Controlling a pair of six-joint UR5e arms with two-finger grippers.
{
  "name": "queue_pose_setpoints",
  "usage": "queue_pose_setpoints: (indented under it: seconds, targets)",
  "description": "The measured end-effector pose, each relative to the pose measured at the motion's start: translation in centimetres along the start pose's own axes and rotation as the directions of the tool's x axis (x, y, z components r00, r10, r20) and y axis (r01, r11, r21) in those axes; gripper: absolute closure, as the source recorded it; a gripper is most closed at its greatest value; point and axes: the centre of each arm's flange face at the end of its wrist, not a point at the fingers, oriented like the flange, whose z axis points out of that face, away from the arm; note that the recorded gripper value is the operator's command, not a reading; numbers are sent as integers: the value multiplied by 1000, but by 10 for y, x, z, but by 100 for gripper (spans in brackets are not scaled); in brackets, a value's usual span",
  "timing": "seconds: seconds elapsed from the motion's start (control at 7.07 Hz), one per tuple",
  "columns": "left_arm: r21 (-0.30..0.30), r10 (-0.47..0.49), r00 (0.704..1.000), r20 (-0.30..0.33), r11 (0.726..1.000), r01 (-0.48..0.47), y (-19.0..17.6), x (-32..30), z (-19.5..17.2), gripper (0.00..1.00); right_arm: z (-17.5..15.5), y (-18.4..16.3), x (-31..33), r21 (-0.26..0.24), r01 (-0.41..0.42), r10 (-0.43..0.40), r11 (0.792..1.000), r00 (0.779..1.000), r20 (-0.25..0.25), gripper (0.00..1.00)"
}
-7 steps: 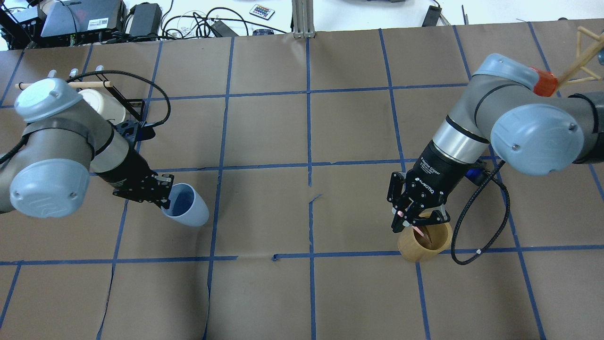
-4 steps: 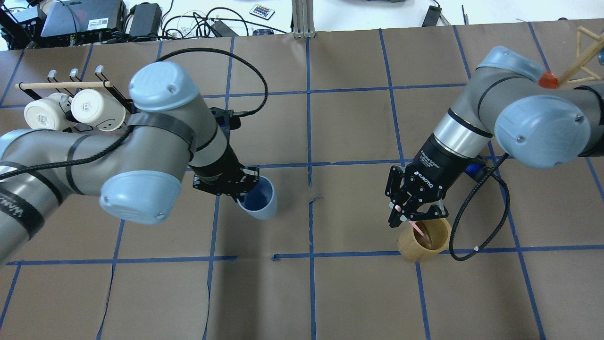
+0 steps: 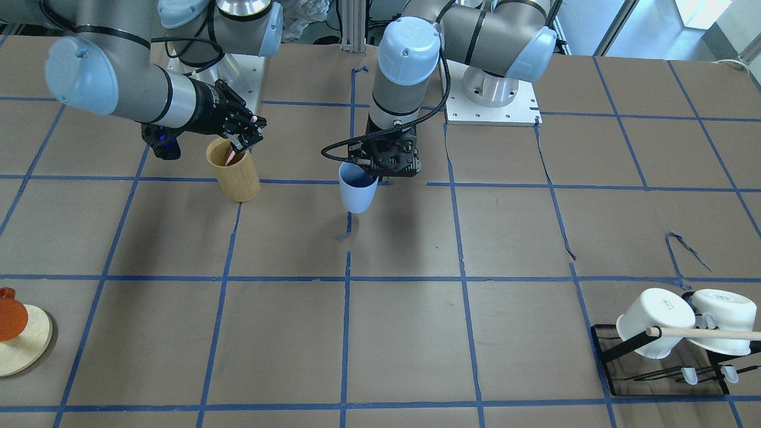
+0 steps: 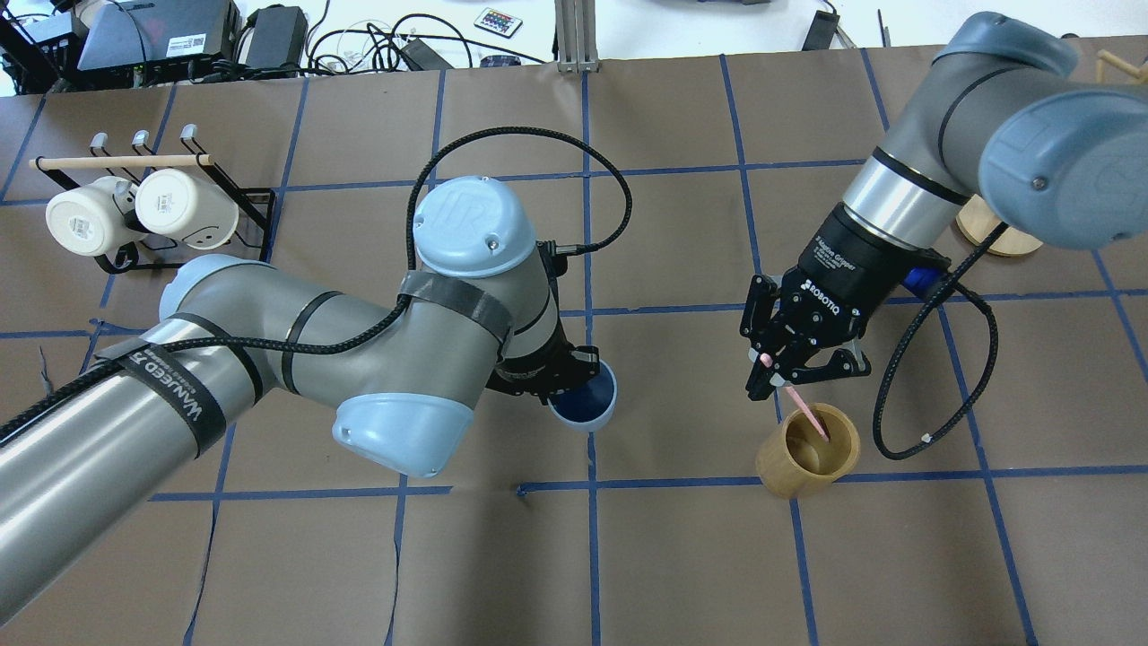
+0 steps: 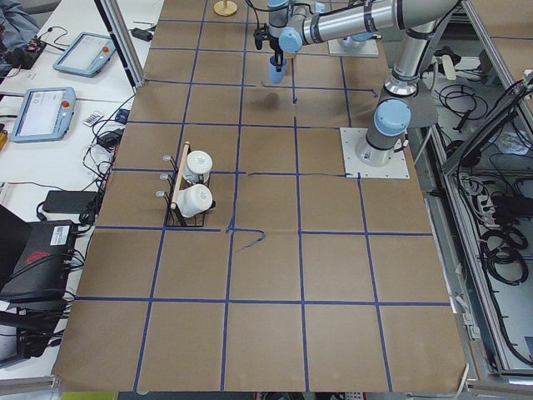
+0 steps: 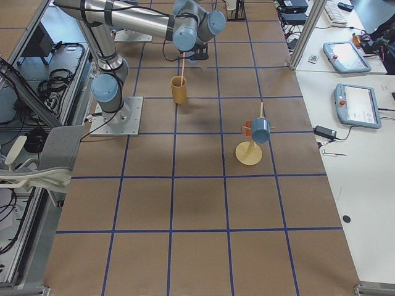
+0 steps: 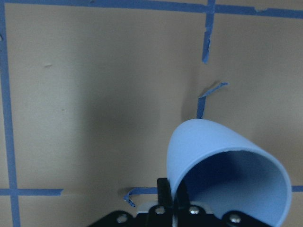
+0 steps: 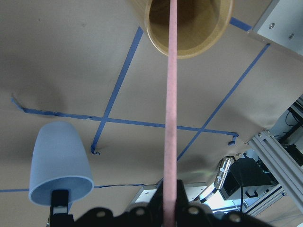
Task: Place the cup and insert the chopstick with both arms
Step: 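Slide blue cup to table center with left gripper while right lifts chopstick, then release blue cup and raise left arm while right carries chopstick toward it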
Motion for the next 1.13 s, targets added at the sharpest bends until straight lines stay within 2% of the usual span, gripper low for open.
queue_pose_setpoints:
  seconds: [0.28, 0.42, 0.57, 0.71, 0.85, 0.99, 1.13]
  targets:
    - [-18, -1, 1000, 11, 1000, 1, 3, 4, 12, 100, -22, 10, 2, -7, -3, 3, 1000, 1000, 14, 100]
    - [-29, -4, 1000, 16, 1000, 4, 4, 3, 17, 88, -30, 15, 3, -13, -2, 3, 1000, 1000, 24, 100]
    - [-36, -3, 1000, 19, 999, 4, 4, 3, 21, 29, -36, 20, 3, -23, -1, 1, 1000, 999, 36, 100]
    - [-38, -1, 1000, 19, 999, 2, 4, 4, 23, 10, -41, 23, 3, -34, 1, 1, 999, 999, 48, 100]
    - [-30, 3, 1000, 15, 1000, -2, 3, 4, 20, 0, -45, 27, 3, -43, 2, 1, 999, 998, 57, 100]
    - [5, 14, 1000, -1, 1000, -14, -2, 6, 3, 0, -47, 29, 3, -48, 2, 1, 999, 998, 62, 100]
    - [59, 37, 999, -23, 998, -36, -12, 8, -30, 0, -49, 30, 3, -49, 2, 1, 999, 998, 65, 100]
